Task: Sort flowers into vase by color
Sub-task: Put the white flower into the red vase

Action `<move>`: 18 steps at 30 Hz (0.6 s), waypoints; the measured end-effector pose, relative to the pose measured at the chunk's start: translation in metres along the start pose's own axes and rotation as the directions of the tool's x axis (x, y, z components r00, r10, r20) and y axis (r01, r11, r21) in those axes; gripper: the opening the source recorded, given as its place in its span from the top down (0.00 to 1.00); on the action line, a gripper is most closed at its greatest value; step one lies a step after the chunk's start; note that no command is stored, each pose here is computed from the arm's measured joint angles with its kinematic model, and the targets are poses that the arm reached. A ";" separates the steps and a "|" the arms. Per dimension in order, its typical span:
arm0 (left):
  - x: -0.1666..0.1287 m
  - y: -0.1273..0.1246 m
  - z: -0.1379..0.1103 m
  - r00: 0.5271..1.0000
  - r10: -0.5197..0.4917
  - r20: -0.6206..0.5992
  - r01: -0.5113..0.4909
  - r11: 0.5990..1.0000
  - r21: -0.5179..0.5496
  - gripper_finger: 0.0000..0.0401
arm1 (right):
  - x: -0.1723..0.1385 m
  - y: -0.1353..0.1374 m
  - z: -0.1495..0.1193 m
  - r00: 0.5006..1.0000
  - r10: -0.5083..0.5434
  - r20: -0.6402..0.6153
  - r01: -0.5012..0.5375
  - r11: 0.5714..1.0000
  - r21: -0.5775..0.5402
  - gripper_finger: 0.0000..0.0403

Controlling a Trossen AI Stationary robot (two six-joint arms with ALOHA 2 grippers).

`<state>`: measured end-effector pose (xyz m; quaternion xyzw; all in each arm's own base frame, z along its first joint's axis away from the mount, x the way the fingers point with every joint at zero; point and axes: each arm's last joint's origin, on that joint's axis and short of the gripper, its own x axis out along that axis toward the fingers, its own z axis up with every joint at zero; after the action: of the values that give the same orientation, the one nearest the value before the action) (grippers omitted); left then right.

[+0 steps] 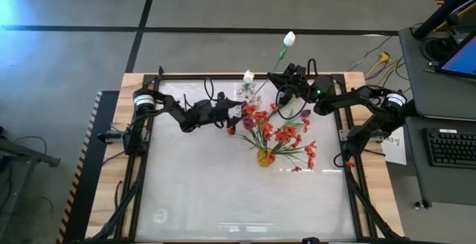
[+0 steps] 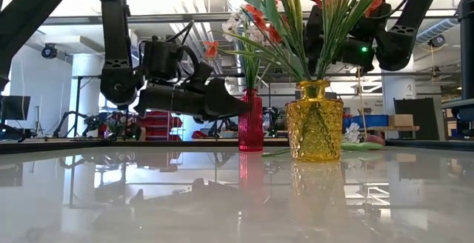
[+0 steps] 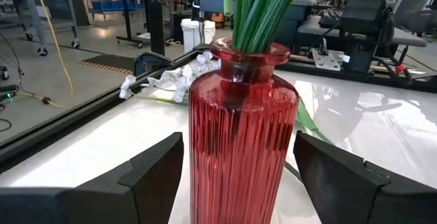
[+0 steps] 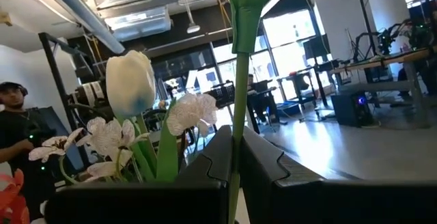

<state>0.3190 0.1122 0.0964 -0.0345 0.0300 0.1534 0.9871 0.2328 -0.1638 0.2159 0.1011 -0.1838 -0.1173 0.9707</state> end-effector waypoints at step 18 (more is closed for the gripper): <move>0.016 0.001 -0.008 1.000 0.000 -0.002 0.000 0.999 0.032 0.34 | 0.009 0.002 0.000 0.999 0.006 -0.031 -0.007 1.000 -0.030 0.97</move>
<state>0.3335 0.1173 0.0872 -0.0187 0.0333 0.1529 0.9875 0.2413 -0.1640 0.2189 0.0878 -0.1671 -0.1155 0.9752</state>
